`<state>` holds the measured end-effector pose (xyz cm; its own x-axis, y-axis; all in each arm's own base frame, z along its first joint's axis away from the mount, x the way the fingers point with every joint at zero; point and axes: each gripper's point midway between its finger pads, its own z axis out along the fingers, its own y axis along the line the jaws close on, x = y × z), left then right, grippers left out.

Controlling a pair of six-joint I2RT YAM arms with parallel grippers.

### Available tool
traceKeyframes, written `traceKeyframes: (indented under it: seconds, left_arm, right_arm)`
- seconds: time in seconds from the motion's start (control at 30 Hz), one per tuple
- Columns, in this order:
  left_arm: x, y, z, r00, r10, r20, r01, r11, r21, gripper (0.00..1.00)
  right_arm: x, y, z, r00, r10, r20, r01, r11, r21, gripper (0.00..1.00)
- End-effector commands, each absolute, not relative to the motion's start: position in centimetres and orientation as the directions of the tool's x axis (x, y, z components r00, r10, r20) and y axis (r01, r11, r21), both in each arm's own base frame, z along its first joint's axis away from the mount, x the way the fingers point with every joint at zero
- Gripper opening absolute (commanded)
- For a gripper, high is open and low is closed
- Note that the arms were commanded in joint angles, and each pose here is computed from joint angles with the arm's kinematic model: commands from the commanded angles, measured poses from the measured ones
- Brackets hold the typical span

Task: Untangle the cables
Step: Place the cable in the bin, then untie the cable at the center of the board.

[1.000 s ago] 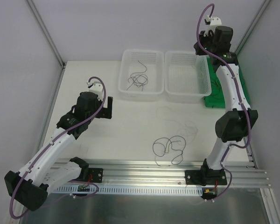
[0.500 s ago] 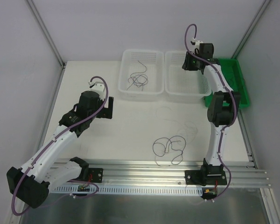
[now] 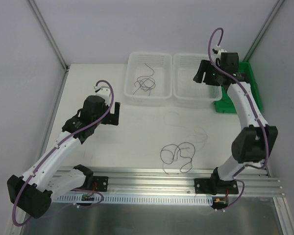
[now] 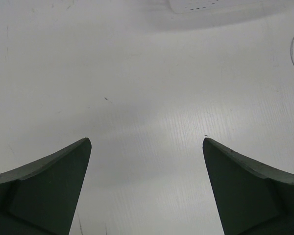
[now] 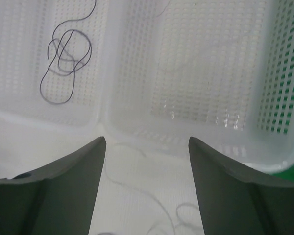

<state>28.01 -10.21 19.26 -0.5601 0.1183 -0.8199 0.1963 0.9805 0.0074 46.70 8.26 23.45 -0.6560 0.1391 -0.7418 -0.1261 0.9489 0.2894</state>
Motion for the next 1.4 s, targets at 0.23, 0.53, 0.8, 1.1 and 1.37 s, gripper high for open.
traceKeyframes:
  seconds: [0.23, 0.53, 0.8, 1.1, 1.37]
  left_arm:
    - [27.7, -11.6, 18.8, -0.587, 0.101, -0.804, 0.247, 0.967, -0.059, 0.99]
    - [27.5, -12.5, 18.3, -0.609, 0.102, -0.786, 0.278, 0.956, -0.091, 0.99]
    - [27.5, -12.8, 17.4, -0.632, 0.114, -0.766, 0.287, 0.953, -0.095, 0.99]
    - [27.4, -13.2, 17.2, -0.641, 0.12, -0.759, 0.301, 0.948, -0.105, 0.99]
    - [27.4, -13.5, 16.8, -0.653, 0.122, -0.748, 0.308, 0.944, -0.115, 0.99]
  right_arm:
    - [31.8, 9.0, 17.6, -0.756, 0.215, -0.619, -0.019, 0.937, 0.349, 0.73]
    - [26.3, 5.7, 10.1, -0.78, 0.324, -0.536, 0.211, 0.941, 0.263, 0.74]
    - [26.2, 4.0, 6.0, -0.738, 0.433, -0.518, 0.368, 0.901, 0.228, 0.75]
    - [27.1, 4.7, 3.2, -0.76, 0.449, -0.47, 0.387, 0.893, 0.228, 0.65]
    - [27.2, 6.5, 2.5, -0.803, 0.399, -0.442, 0.325, 0.916, 0.235, 0.34]
